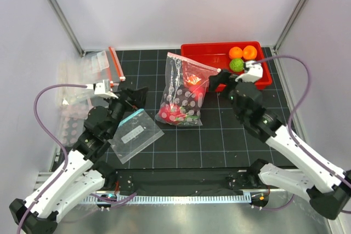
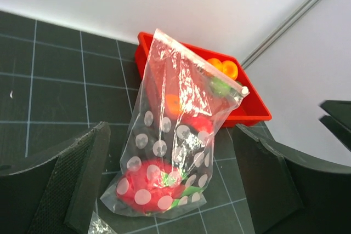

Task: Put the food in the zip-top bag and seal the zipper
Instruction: Reset both arms

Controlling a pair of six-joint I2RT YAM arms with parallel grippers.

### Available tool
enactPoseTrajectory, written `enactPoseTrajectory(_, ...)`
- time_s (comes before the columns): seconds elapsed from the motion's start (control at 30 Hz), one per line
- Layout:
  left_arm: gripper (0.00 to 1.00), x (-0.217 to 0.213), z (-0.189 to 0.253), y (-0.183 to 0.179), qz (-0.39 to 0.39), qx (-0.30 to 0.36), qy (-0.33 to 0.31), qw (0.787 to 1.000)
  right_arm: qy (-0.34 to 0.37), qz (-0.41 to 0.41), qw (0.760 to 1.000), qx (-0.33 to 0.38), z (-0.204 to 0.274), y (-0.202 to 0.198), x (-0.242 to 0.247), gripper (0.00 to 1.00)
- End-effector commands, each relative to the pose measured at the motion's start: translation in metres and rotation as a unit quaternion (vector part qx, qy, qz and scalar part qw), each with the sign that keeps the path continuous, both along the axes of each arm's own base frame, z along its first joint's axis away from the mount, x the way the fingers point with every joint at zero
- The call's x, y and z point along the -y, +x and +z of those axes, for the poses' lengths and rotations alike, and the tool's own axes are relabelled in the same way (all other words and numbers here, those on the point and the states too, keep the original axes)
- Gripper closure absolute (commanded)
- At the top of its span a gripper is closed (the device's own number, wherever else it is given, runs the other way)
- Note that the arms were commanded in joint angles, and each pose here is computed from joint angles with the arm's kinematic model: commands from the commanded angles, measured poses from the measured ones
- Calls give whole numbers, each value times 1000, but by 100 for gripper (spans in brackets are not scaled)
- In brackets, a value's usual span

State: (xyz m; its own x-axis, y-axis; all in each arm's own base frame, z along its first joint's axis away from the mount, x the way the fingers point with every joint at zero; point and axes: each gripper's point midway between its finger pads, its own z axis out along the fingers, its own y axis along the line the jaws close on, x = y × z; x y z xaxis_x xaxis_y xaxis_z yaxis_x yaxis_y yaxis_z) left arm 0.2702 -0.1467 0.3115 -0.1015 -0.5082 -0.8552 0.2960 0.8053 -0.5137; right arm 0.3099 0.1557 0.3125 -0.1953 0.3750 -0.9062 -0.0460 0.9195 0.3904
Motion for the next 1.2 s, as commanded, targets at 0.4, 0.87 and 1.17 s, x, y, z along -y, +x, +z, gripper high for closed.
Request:
enactPoseTrajectory(0.4,0,-4,-24,-3,4,-5,14,1000,75,-162,983,44,-33,-29,78,0)
enactPoseTrajectory(0.87,0,3,-31,-1,-12,5,21,1000,41,-172,984,31,-44,-21,76,0)
enactPoseTrajectory(1.17,0,4,-29,-2,-15,7,18,1000,45,-152,987,38,-42,-21,70,0)
